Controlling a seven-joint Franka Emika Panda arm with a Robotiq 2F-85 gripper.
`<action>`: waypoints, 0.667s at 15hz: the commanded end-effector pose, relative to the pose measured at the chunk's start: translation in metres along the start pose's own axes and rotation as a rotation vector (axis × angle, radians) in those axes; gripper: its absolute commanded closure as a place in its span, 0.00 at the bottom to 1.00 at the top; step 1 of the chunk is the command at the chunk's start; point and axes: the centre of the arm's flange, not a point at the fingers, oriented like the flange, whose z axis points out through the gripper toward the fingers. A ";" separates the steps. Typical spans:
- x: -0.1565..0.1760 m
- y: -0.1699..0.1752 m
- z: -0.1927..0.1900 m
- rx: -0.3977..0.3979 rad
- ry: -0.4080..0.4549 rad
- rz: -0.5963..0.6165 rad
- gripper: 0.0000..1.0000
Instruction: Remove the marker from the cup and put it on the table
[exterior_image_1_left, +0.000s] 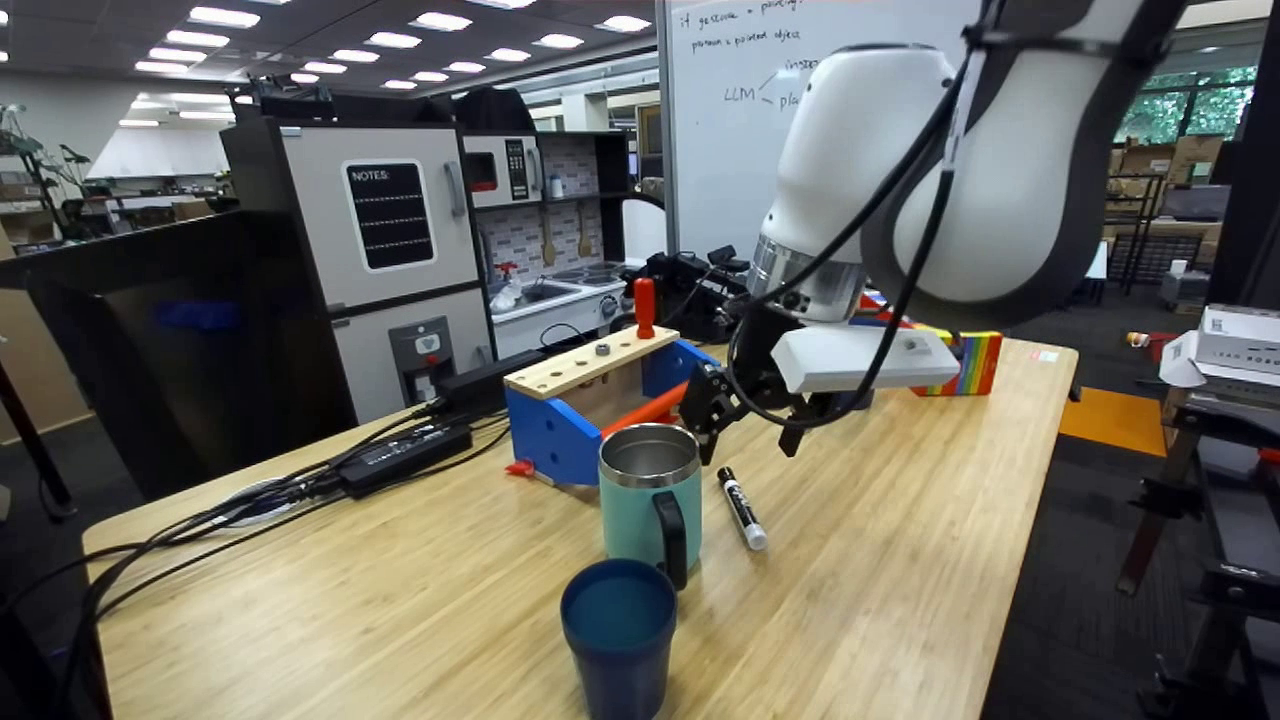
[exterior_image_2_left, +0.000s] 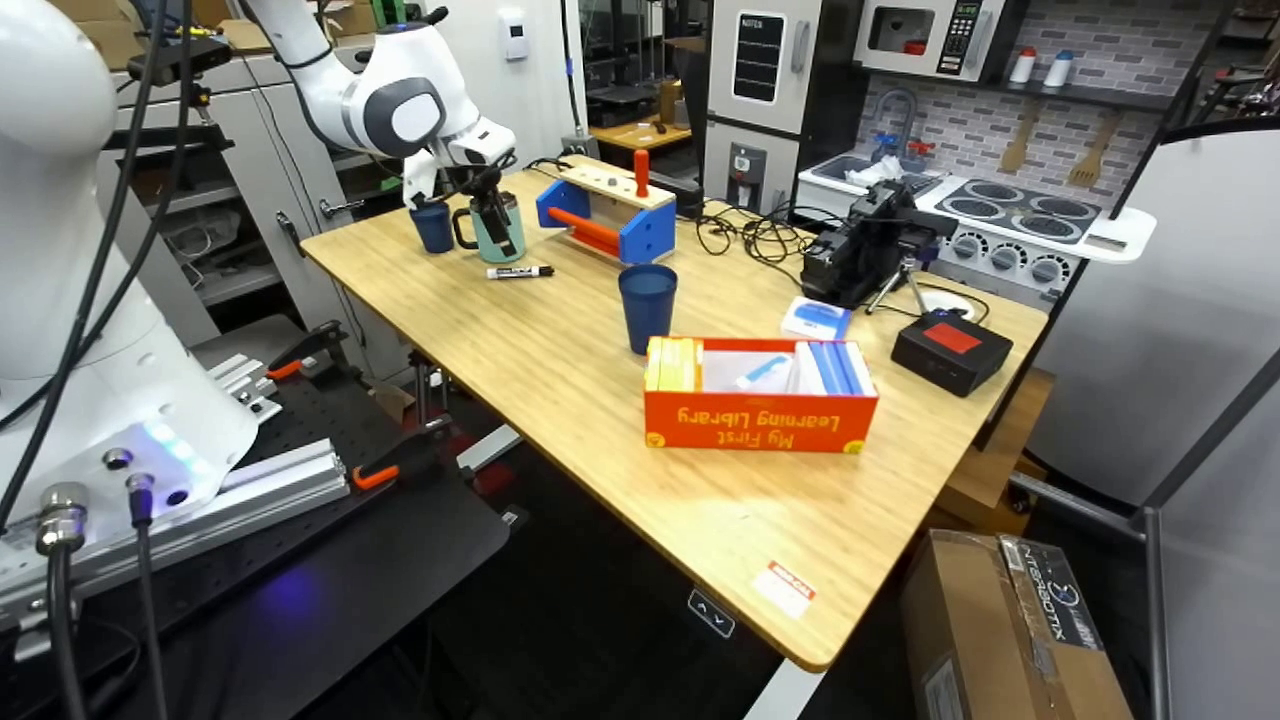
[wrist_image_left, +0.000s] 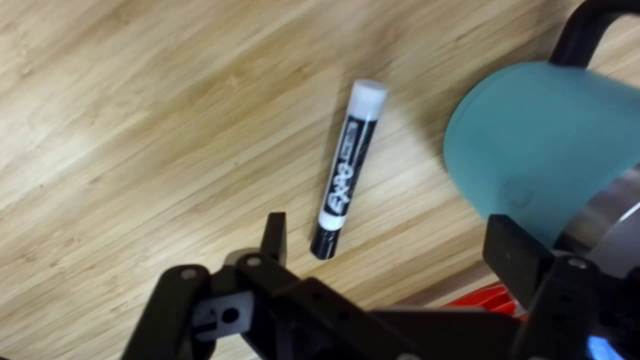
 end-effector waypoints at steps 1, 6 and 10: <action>-0.002 -0.011 -0.034 0.047 -0.156 -0.061 0.00; -0.007 -0.024 -0.087 0.013 -0.294 -0.069 0.00; -0.005 -0.018 -0.114 -0.065 -0.373 -0.078 0.00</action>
